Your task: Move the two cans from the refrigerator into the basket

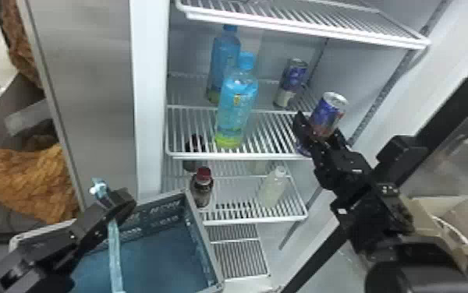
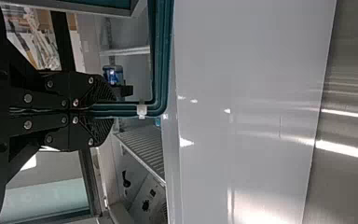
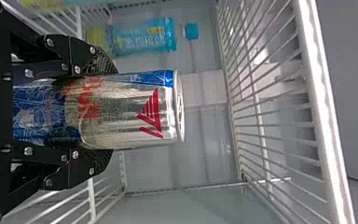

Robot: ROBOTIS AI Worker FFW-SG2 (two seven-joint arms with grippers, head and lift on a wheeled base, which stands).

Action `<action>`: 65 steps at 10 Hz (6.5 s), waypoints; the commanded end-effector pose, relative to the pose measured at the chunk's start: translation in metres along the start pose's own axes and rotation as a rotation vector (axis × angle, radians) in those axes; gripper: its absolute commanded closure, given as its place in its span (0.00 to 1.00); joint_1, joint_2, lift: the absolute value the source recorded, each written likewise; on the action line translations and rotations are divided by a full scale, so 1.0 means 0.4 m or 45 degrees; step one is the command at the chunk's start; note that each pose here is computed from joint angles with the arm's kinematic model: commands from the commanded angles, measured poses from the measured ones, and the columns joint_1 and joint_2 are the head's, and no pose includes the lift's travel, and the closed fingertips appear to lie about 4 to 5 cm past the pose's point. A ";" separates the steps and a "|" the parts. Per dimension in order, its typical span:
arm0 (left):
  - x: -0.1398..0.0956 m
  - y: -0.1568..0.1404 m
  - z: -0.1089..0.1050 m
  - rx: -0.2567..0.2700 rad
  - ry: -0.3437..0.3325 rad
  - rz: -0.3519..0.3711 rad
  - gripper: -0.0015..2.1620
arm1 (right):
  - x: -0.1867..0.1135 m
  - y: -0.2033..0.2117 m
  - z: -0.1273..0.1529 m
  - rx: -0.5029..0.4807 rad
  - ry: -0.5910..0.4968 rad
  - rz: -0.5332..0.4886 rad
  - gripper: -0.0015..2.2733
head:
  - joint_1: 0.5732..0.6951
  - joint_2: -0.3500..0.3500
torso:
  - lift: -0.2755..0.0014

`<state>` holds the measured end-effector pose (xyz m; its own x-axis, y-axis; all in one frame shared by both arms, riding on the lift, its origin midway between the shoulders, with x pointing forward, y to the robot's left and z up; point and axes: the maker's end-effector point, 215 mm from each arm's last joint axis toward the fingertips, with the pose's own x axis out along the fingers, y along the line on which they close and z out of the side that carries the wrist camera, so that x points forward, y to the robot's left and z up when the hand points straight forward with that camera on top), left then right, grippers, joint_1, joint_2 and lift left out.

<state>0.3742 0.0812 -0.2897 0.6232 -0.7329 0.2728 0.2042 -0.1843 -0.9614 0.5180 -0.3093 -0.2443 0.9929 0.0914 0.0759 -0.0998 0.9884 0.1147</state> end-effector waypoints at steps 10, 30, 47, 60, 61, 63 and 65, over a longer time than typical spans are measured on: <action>-0.006 0.003 -0.001 -0.006 -0.004 0.003 0.56 | -0.182 0.328 -0.116 0.279 0.217 0.307 0.56 | 1.00 0.25 | 0.87; -0.009 0.004 0.002 -0.011 -0.013 0.002 0.56 | -0.178 0.405 -0.096 0.368 0.166 0.461 0.05 | 1.00 0.49 | 0.87; 0.026 0.001 -0.002 -0.015 0.019 -0.020 0.56 | -0.016 -0.032 0.049 0.033 -0.067 -0.026 0.05 | 1.00 0.06 | 0.87; 0.045 0.007 -0.013 -0.035 0.039 -0.029 0.56 | 0.251 -0.101 -0.023 -0.021 0.000 -0.154 0.05 | 0.83 0.08 | 0.87; 0.045 0.006 -0.011 -0.032 0.041 -0.029 0.56 | 0.276 -0.107 -0.023 -0.033 0.006 -0.160 0.05 | 0.79 0.08 | 0.87; 0.049 0.005 -0.014 -0.035 0.044 -0.033 0.56 | 0.320 -0.122 -0.040 -0.025 0.030 -0.173 0.05 | 0.70 0.08 | 0.87; 0.050 0.004 -0.014 -0.036 0.044 -0.035 0.56 | 0.351 -0.135 -0.049 -0.029 0.049 -0.184 0.05 | 0.65 0.08 | 0.87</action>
<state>0.3829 0.0631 -0.2864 0.5917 -0.7493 0.2975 0.1986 -0.2222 -0.9546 0.6606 -0.3462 -0.2579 0.9986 -0.0454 0.0275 0.0425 0.9940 0.1007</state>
